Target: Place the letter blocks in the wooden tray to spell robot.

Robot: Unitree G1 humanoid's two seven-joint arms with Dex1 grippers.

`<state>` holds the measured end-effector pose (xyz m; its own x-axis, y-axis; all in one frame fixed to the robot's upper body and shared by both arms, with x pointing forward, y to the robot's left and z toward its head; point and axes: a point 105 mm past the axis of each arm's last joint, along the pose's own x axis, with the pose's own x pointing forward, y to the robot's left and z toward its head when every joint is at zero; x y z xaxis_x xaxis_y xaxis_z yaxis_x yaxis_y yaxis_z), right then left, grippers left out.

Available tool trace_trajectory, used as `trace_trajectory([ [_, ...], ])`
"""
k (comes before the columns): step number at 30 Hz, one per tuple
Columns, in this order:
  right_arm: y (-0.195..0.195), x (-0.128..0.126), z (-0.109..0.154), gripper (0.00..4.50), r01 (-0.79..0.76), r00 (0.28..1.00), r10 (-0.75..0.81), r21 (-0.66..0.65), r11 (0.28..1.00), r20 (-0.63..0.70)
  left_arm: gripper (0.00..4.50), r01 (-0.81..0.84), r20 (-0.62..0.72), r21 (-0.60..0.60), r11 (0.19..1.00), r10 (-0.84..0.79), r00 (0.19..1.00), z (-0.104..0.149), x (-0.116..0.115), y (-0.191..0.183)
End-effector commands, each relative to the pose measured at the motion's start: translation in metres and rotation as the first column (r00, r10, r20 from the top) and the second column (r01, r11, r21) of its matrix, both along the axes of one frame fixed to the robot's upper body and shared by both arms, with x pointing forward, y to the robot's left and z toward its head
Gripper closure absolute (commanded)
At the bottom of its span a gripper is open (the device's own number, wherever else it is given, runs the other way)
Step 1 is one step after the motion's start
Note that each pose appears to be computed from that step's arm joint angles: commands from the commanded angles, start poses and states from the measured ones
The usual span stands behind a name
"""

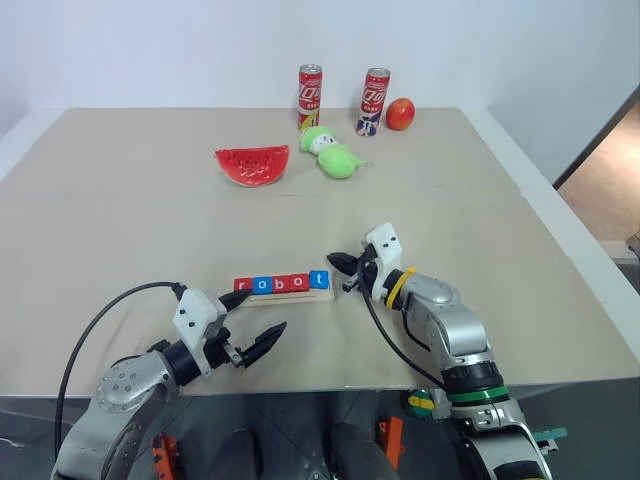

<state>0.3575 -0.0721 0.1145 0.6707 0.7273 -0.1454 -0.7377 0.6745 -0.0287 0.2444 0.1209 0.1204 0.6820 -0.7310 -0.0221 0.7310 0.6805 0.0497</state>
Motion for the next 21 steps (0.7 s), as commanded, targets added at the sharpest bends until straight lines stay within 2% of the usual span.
trace_trajectory([
  [1,0.006,-0.004,0.011,4.48,-0.024,0.999,0.024,0.005,1.0,0.044,0.0,0.01,0.042,0.007,1.0,-0.01,0.999,0.01,-0.001,-0.001],
  [14,0.014,-0.015,0.008,4.48,-0.077,0.996,0.077,-0.002,0.997,0.034,0.0,0.004,0.037,0.016,1.0,-0.004,0.999,0.008,-0.002,-0.002],
  [21,-0.007,-0.001,0.014,4.48,0.013,0.996,-0.01,-0.029,0.999,0.086,0.0,-0.053,0.06,0.028,0.998,0.052,0.997,0.01,0.006,0.008],
])
